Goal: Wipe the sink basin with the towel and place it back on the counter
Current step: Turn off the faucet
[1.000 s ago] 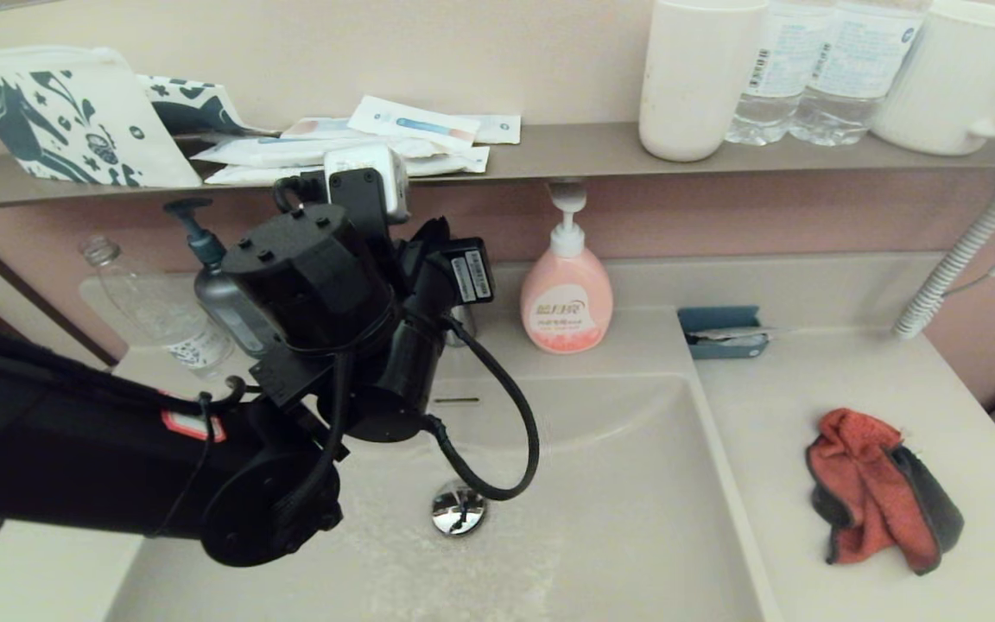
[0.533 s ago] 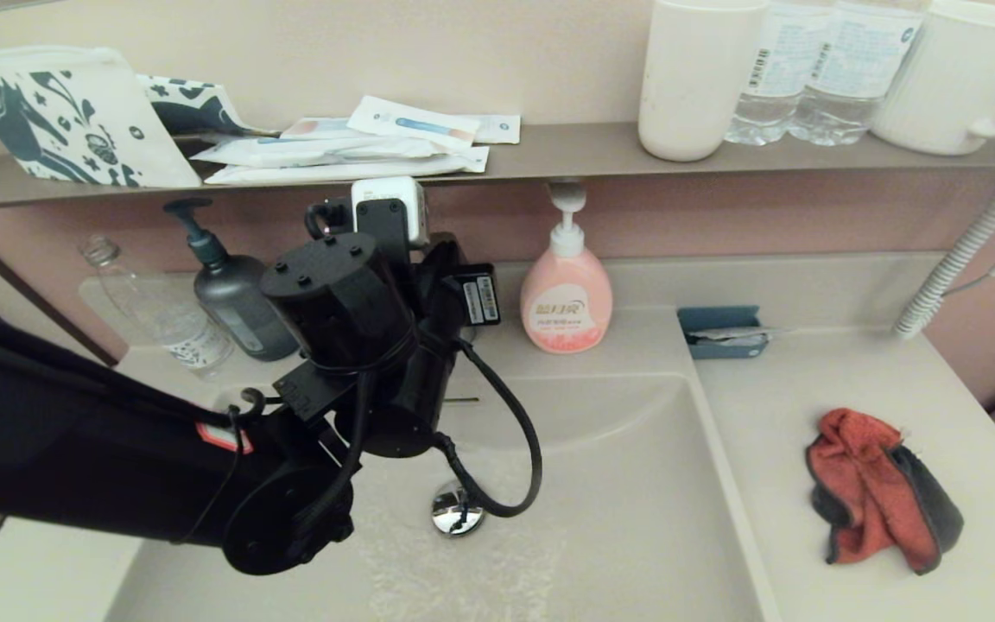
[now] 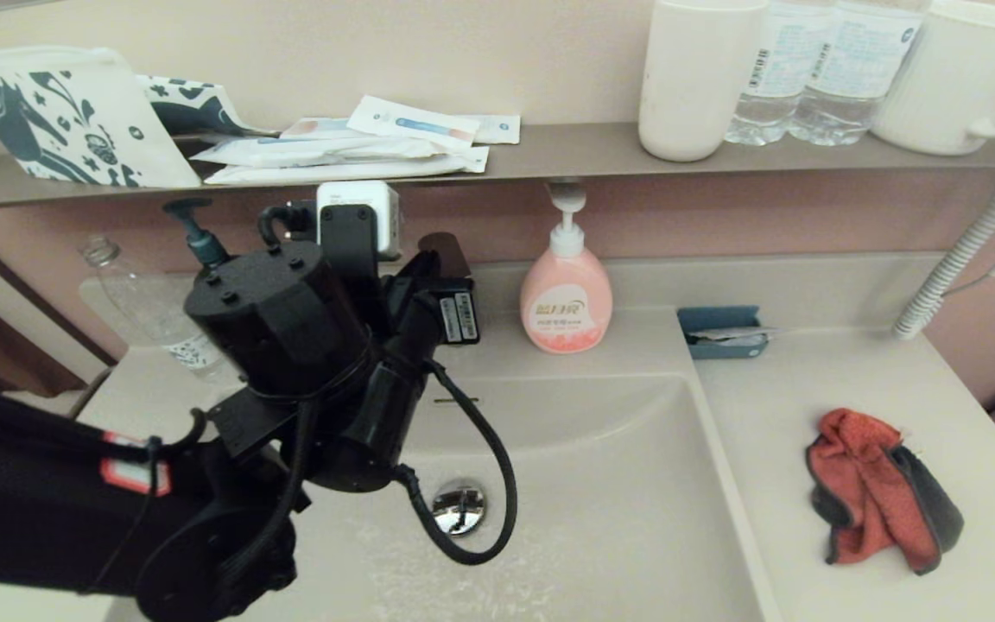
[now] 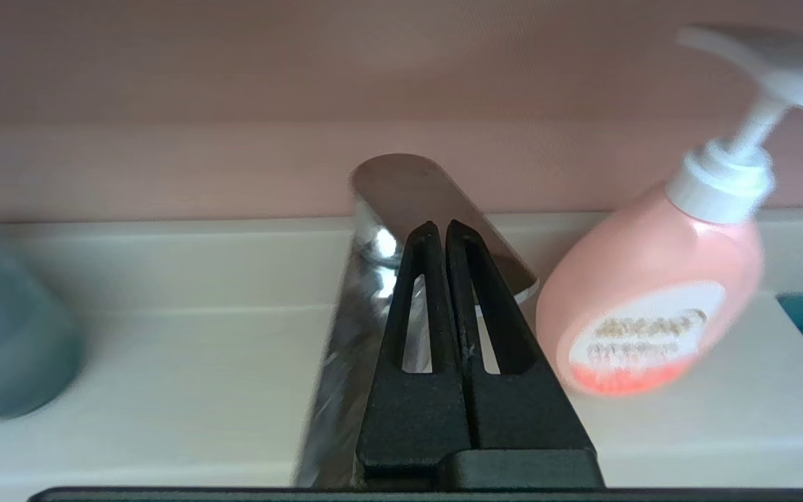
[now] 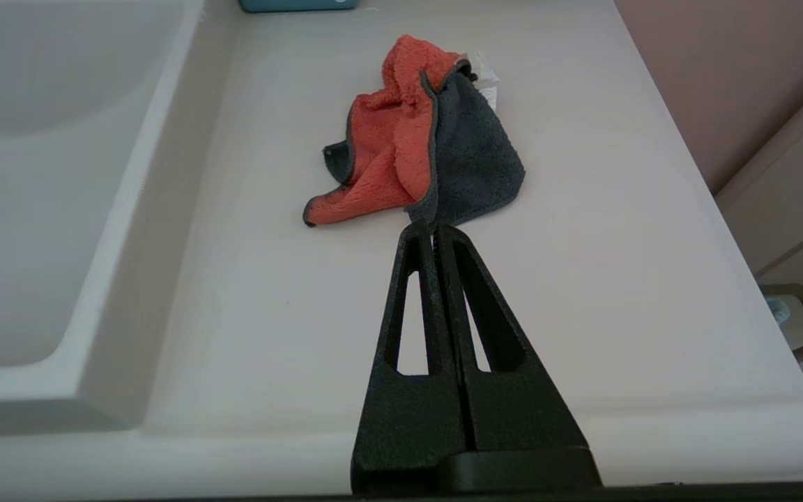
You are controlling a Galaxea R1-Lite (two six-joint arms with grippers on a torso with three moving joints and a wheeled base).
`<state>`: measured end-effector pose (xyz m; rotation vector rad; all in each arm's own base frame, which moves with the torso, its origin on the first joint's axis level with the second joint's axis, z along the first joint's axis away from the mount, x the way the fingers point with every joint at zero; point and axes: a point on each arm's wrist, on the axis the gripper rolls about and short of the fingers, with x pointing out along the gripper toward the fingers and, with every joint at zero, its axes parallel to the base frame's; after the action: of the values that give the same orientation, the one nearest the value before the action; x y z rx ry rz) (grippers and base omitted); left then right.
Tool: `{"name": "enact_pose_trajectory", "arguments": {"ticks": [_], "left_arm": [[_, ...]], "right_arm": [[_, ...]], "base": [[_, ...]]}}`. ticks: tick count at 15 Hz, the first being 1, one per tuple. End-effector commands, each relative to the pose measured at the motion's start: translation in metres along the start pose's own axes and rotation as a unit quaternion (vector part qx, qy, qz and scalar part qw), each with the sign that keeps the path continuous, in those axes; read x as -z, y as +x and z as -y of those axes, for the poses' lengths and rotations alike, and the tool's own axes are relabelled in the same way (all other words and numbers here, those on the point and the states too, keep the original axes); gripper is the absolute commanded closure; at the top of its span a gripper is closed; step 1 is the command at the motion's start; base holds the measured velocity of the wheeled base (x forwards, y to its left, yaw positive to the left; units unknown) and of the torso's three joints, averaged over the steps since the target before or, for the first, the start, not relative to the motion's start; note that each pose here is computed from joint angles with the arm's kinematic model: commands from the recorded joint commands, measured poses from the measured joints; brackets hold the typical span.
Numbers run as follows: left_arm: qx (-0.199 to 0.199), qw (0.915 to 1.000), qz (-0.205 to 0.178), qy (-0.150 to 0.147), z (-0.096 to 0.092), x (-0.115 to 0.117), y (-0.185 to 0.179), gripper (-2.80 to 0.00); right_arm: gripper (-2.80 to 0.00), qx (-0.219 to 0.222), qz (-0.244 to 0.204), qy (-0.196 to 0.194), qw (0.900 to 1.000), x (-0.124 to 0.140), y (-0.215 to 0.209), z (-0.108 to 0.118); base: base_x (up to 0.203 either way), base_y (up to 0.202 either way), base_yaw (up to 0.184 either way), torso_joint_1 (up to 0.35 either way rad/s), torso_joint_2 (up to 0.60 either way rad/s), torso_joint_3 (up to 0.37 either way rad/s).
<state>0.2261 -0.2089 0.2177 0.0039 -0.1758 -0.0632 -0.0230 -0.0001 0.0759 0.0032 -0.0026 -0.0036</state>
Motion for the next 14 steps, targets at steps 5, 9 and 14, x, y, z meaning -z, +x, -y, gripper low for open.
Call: {"name": "enact_pose_trajectory", "arguments": {"ticks": [5,9,14], "left_arm": [[-0.008,1.0000,0.000,0.000,-0.047,-0.019,-0.057,0.00],[-0.007,0.9996,-0.022,0.014,-0.087,-0.002,-0.101,0.00],[-0.034,0.9993,-0.006,0.016,-0.140,0.003,-0.137,0.00]], "right_arm": [[0.00,0.000,-0.001,0.000,1.000,0.000,0.000,0.000],[0.00,0.000,-0.001,0.000,1.000,0.000,0.000,0.000],[0.00,0.000,-0.001,0.000,1.000,0.000,0.000,0.000]], "base": [[0.000,0.000,0.000,0.000,0.00,0.000],[0.000,0.000,0.000,0.000,0.00,0.000],[0.000,0.000,0.000,0.000,0.00,0.000]]}}
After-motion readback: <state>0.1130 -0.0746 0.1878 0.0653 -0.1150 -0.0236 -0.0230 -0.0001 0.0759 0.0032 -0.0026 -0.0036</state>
